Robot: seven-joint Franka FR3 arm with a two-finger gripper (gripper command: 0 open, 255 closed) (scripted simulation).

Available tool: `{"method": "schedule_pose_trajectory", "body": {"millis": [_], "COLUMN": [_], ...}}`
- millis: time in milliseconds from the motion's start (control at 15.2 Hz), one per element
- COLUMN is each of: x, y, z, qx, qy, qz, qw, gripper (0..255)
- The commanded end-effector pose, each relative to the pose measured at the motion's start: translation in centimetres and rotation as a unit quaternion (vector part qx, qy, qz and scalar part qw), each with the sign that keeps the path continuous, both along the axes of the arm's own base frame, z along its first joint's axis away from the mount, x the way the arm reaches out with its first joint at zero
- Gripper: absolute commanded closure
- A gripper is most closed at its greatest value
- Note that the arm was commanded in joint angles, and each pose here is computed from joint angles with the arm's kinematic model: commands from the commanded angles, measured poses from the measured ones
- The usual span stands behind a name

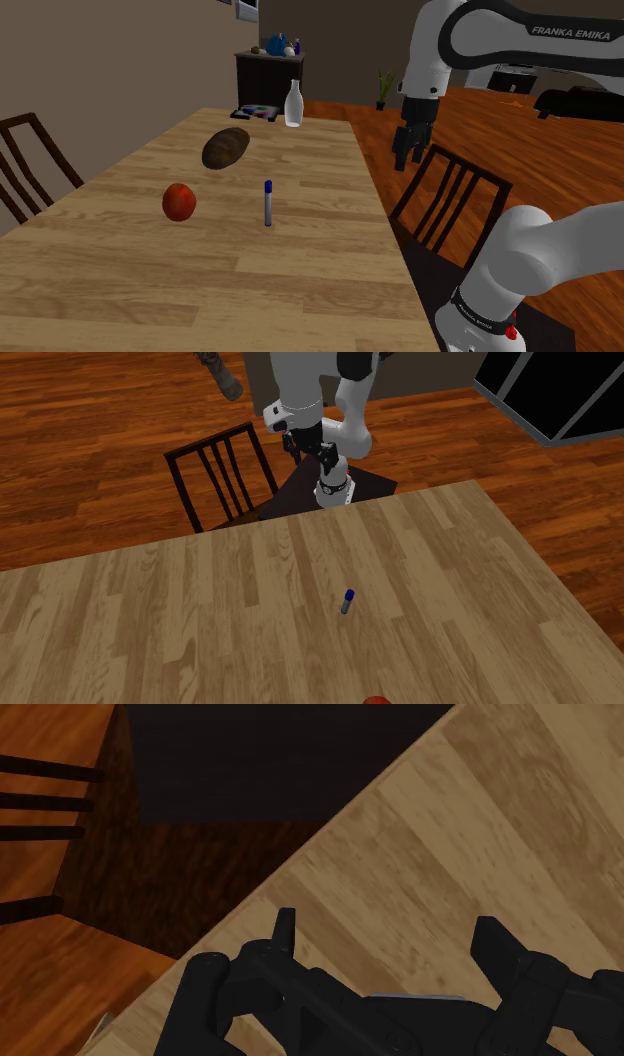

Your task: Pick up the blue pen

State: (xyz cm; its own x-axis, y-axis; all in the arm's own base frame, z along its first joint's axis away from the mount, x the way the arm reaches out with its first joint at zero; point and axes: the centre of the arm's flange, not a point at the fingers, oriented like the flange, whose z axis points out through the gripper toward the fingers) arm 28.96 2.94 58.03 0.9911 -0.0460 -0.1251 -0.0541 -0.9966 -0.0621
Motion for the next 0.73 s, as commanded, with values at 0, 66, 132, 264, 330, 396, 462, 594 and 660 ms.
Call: {"method": "schedule_pose_trajectory", "body": {"millis": [0,66,132,264,330,396,462,594,660], "x": [0.0,0.9,1.7,3.5,4.3,5.2,6.1,7.9,8.8], "y": [0.0,1.0,2.0,4.0,5.0,6.0,6.9,8.9,9.8], "z": [0.0,-0.2,-0.4,-0.7,-0.9,-1.1,-1.3,-1.7,-1.9], "qx": [0.0,-0.002,-0.003,-0.006,-0.008,-0.009,-0.011,-0.014,-0.015], "qy": [0.0,0.0,-0.001,-0.002,-0.002,-0.003,-0.003,-0.004,-0.005], "qz": [0.0,-0.003,-0.006,-0.012,-0.015,-0.018,-0.021,-0.027,-0.03], "qw": [1.0,1.0,1.0,0.9999,0.9999,0.9998,0.9997,0.9995,0.9994], "gripper": [0,0,0,0,0,0,0,0,0]}}
